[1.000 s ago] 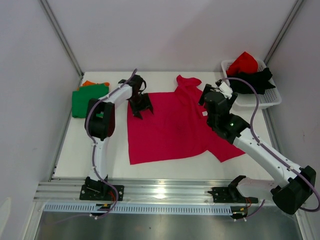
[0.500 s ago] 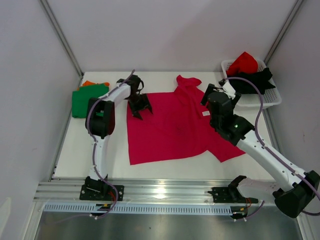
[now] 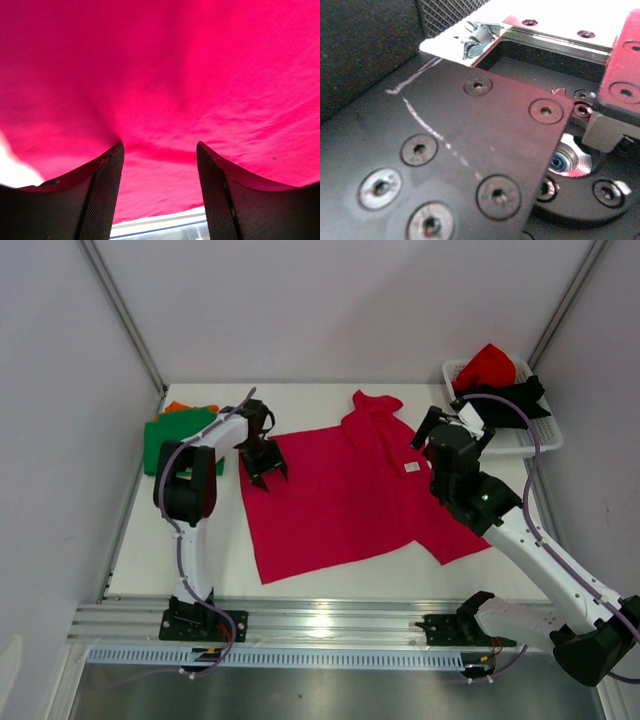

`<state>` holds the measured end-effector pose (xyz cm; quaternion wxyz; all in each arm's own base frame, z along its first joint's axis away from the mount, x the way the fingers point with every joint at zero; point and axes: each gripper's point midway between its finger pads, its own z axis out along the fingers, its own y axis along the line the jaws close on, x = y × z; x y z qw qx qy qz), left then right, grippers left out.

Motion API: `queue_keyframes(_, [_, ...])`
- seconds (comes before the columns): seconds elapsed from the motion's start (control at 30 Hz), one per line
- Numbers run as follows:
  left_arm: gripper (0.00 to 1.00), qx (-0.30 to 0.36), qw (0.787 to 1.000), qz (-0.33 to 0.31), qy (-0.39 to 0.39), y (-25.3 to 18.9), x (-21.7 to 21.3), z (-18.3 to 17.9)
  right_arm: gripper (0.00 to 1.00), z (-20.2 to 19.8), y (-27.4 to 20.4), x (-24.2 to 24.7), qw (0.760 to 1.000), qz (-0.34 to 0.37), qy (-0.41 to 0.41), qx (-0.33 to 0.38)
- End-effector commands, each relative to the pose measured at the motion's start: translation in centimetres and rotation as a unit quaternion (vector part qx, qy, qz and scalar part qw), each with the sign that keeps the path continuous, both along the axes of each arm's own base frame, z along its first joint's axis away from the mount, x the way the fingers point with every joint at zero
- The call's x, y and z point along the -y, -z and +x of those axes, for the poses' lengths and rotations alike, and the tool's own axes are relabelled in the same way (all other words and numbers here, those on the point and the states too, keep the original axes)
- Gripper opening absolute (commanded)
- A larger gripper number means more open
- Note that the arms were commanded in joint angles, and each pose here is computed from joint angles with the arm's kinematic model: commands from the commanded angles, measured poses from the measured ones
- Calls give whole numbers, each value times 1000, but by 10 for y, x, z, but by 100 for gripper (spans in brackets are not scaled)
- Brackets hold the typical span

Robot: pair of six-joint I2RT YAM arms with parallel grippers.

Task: Fold and stack the t-shirts
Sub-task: Flatten out the tshirt

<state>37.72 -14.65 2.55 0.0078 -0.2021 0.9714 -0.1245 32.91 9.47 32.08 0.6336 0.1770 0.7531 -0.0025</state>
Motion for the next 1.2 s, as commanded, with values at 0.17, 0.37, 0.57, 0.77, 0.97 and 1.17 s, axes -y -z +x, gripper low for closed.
queue_keyframes(0.17, [63, 51, 995, 73, -46, -38, -60, -6, 80, -3, -14, 6, 1000, 17, 2, 13])
queue_keyframes(0.37, [63, 82, 993, 30, -81, -47, -75, -9, 80, -5, -19, 8, 1000, 17, 1, 17])
queue_keyframes(0.57, [64, 105, 994, 14, 0, -62, -23, 5, 80, 2, -14, 1, 1000, 20, -5, 12])
queue_keyframes(0.77, [64, 86, 995, -11, 54, -48, 27, 2, 80, 6, -4, -8, 1000, 26, -15, 1])
queue_keyframes(0.97, [64, 59, 992, 20, 107, -32, 62, -5, 80, 7, -3, -9, 1000, 26, -15, 1])
queue_keyframes(1.17, [62, 27, 990, 54, 125, -9, 62, -29, 80, 5, -1, -8, 999, 30, -14, -1])
